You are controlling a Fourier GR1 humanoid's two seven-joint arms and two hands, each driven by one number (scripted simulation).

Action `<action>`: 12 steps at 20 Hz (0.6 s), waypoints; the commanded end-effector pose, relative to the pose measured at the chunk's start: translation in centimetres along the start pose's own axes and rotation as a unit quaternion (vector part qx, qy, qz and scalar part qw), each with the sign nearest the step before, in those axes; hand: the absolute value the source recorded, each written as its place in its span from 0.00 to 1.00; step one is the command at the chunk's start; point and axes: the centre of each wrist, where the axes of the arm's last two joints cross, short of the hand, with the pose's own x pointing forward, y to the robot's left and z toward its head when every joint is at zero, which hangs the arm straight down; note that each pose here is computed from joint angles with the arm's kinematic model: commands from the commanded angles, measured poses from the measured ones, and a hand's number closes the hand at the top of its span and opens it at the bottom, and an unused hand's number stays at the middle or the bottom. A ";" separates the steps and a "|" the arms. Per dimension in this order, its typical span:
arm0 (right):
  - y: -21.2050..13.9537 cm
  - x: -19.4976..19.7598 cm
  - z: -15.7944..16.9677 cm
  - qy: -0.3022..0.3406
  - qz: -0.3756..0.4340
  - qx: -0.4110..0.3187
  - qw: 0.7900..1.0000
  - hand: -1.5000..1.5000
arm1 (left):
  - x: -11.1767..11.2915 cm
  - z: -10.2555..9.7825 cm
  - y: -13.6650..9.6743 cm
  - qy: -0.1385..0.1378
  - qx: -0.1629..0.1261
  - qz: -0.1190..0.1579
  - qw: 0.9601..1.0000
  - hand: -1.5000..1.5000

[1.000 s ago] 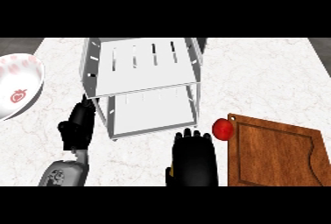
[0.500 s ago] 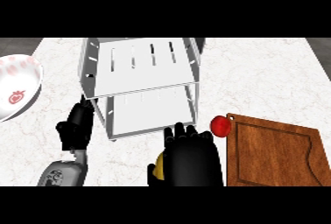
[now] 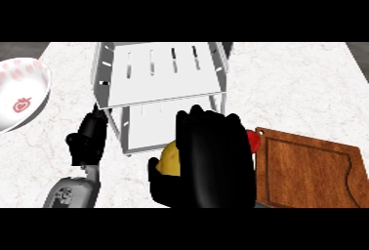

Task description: Pick the lemon from the cutting board and place it in the tiered basket

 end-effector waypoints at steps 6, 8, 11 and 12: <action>-2.2 4.2 -5.8 0.120 0.021 -0.018 0.992 1.00 | 0.8 -0.6 -1.2 -0.009 -0.028 0.002 1.000 0.50; -4.0 4.9 -7.1 0.116 0.021 -0.012 0.993 1.00 | -0.1 -0.7 -1.3 -0.006 -0.015 0.000 1.000 0.50; -3.5 6.2 -8.9 0.126 0.046 -0.016 0.991 1.00 | 0.8 -0.8 -1.2 -0.009 -0.020 0.007 1.000 0.50; -4.1 6.5 -8.6 0.128 0.038 -0.014 0.991 1.00 | 0.1 -0.1 -1.1 -0.004 -0.024 0.001 1.000 0.50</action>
